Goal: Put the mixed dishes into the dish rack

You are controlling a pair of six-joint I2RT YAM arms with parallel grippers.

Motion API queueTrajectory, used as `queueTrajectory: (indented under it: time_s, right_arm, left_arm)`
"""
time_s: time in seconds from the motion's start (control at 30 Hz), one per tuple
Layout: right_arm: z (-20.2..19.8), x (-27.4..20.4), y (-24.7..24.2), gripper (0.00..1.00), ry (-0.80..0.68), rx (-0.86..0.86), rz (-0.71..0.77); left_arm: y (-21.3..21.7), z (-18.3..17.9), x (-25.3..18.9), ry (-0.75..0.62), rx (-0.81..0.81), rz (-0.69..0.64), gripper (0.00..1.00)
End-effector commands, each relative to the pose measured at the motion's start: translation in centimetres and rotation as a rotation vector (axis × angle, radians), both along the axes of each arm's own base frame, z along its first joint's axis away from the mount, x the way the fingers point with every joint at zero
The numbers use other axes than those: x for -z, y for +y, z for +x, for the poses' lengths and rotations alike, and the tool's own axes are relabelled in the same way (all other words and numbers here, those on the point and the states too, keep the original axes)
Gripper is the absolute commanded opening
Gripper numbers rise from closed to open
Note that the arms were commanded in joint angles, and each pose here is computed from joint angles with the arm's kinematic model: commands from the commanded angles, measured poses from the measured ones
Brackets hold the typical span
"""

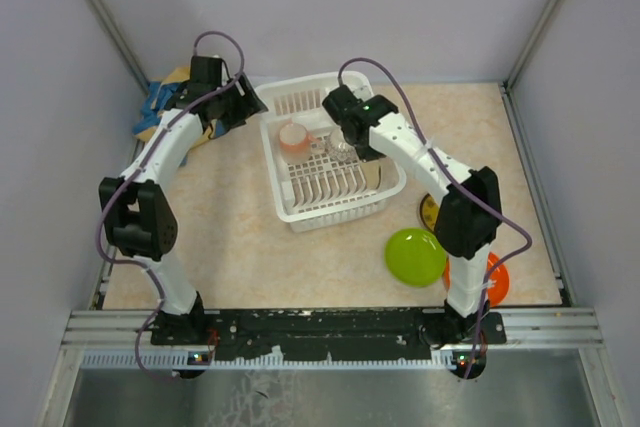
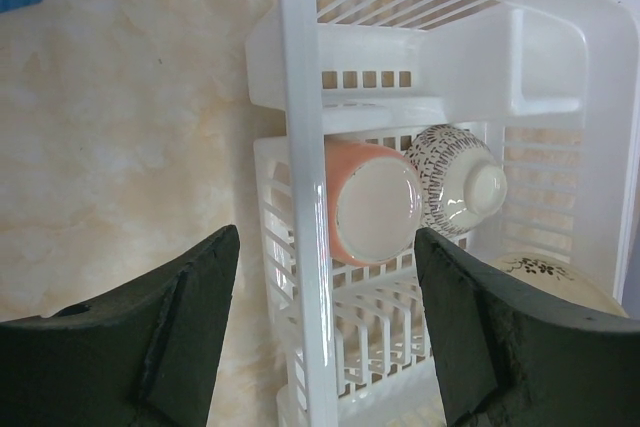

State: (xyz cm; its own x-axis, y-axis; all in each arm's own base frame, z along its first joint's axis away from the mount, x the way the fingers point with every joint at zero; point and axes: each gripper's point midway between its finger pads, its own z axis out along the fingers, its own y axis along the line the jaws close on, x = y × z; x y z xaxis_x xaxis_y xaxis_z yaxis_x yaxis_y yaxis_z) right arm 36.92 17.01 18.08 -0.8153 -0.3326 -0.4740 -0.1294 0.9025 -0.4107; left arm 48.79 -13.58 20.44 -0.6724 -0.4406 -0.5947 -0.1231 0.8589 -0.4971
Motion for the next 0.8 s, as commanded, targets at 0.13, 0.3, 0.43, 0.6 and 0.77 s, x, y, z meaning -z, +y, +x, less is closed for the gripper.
queueTrajectory:
  time_s: [0.13,0.3,0.43,0.6,0.77]
  right_arm:
    - [-0.5,1.3,0.0,0.0,-0.007,0.022,-0.017]
    - [-0.9,2.3,0.3,0.0,0.022,0.02,-0.008]
    - [-1.4,3.0,0.6,0.0,0.052,0.022,0.012]
    - [-2.7,3.7,0.8,0.0,0.116,0.031,0.038]
    - [-3.6,3.7,0.8,0.04,0.147,0.048,0.056]
  left_arm:
    - [0.6,-0.5,-2.0,-0.057,0.009,-0.002,0.77]
    - [0.6,-0.7,-1.8,-0.052,0.013,-0.001,0.77]
    - [0.7,-0.7,-1.8,-0.05,0.011,0.002,0.77]
    - [0.8,-0.8,-1.7,-0.049,0.01,0.007,0.77]
    - [0.8,-1.0,-1.5,-0.044,0.011,0.009,0.77]
